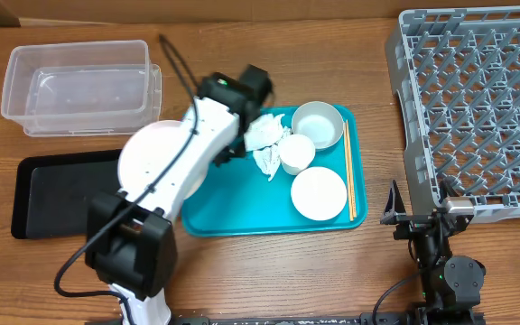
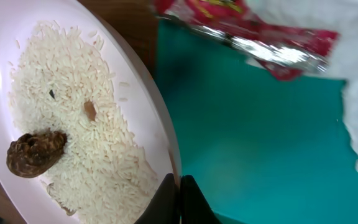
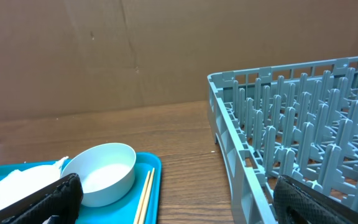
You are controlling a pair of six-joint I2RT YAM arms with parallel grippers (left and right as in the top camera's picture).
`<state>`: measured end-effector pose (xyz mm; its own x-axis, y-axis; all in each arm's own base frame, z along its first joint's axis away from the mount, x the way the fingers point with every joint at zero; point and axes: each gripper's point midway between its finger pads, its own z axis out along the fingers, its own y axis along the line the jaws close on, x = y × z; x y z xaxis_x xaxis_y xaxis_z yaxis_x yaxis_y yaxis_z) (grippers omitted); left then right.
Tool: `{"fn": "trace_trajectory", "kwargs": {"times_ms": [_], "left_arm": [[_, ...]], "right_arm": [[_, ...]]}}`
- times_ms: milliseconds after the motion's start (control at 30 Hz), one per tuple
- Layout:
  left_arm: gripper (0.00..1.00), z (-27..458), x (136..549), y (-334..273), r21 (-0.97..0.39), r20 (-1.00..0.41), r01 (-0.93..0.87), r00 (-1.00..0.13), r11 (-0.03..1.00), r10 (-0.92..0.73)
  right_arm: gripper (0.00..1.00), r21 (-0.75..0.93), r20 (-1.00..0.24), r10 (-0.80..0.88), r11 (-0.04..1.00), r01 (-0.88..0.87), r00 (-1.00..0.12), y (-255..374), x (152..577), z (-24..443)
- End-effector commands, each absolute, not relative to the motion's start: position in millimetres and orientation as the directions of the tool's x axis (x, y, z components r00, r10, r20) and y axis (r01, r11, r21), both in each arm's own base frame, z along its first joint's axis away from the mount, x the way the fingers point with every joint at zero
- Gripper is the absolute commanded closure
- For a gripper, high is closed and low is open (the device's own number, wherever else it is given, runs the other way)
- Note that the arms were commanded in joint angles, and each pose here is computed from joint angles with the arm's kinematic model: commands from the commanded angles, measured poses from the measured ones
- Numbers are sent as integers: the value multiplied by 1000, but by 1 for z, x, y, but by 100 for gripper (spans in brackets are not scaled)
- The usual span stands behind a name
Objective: Sort waste into correct bins and load items into the dishwasher
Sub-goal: 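Grasp the plate rim with the left gripper and lift it, then carry the plate left over the black tray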
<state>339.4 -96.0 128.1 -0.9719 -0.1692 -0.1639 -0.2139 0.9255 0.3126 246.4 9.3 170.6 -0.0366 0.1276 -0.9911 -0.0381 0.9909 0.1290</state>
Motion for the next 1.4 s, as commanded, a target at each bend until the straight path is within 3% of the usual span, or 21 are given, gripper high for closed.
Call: {"fn": "trace_trajectory", "kwargs": {"times_ms": [0, 233, 467, 733, 1033, 1367], "left_arm": [[96, 138, 352, -71, 306, -204, -306, -946, 901, -252], [96, 137, 358, -35, 272, -187, -406, -911, 872, -367], [96, 131, 367, -24, 137, -121, -443, -895, 886, -429], [96, 157, 365, 23, 101, -181, -532, -841, 841, -510], [96, 183, 381, 33, -259, -148, -536, -800, 803, -582], [96, 187, 385, 59, -360, -134, -545, -773, 757, -620]], "right_arm": [[0, 125, -992, 124, 991, -37, -29, 9, 246, 170], [0, 125, -992, 124, 991, -37, -29, 9, 246, 170], [0, 125, -992, 124, 991, -37, -29, 9, 246, 170], [0, 125, -992, 124, 991, -37, -29, 9, 246, 170], [0, 125, -992, 124, 991, -37, -29, 9, 246, 170], [0, 125, -992, 124, 991, -37, -29, 9, 246, 170]]}}
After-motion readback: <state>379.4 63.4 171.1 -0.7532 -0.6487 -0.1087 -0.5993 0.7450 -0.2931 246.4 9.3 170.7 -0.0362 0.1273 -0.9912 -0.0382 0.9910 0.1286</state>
